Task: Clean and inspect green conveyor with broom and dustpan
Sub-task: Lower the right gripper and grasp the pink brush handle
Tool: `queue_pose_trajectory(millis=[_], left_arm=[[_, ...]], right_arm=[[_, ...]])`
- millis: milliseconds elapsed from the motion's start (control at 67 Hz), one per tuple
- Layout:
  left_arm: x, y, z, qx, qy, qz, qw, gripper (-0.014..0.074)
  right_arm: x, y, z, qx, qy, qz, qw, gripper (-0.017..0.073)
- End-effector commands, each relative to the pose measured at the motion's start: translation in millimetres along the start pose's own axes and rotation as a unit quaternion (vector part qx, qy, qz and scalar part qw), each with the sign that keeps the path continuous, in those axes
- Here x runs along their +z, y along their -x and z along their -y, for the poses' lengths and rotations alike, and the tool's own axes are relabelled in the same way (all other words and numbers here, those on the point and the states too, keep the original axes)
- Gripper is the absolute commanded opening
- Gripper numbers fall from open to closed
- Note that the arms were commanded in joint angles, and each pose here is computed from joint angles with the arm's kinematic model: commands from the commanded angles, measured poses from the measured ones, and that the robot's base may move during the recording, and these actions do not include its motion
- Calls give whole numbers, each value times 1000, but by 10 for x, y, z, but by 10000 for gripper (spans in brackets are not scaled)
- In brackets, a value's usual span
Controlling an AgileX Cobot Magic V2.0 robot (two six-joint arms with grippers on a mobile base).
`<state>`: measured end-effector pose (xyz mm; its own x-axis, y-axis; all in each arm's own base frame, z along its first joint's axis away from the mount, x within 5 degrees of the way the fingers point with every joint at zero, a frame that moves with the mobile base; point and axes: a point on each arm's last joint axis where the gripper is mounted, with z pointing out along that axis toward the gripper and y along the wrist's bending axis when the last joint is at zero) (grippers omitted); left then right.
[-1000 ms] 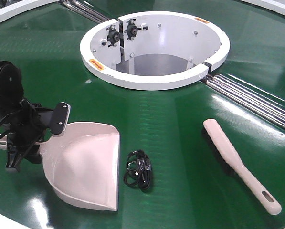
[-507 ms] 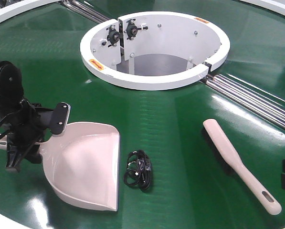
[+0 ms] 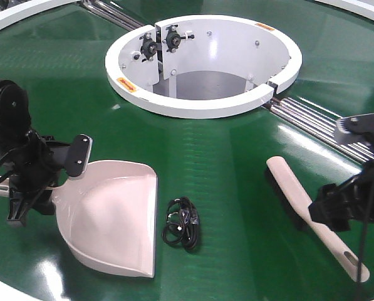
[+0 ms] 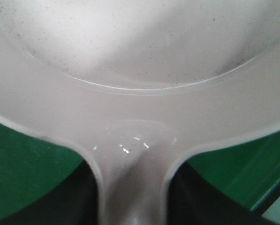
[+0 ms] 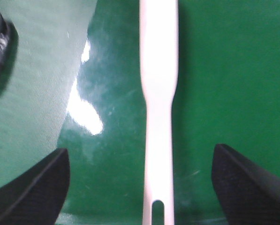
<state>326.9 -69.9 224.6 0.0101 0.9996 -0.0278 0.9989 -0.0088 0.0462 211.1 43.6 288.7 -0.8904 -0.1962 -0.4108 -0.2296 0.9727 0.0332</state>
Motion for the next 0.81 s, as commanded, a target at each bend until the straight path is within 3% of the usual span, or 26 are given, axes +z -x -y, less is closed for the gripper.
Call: queue_pose_trajectory(millis=[0,493,791], left_arm=[[-174,44,27,2,19,12,1000,-6],[-174,44,27,2,19,12,1000,-6],[-174,44,27,2,19,12,1000,-6]], right_arm=[[33,154,7,1,-2,-8,1000,573],[683,520,109,-13,-29,-109,994,561],[930,604,125,-19,-25,-173,984,560]])
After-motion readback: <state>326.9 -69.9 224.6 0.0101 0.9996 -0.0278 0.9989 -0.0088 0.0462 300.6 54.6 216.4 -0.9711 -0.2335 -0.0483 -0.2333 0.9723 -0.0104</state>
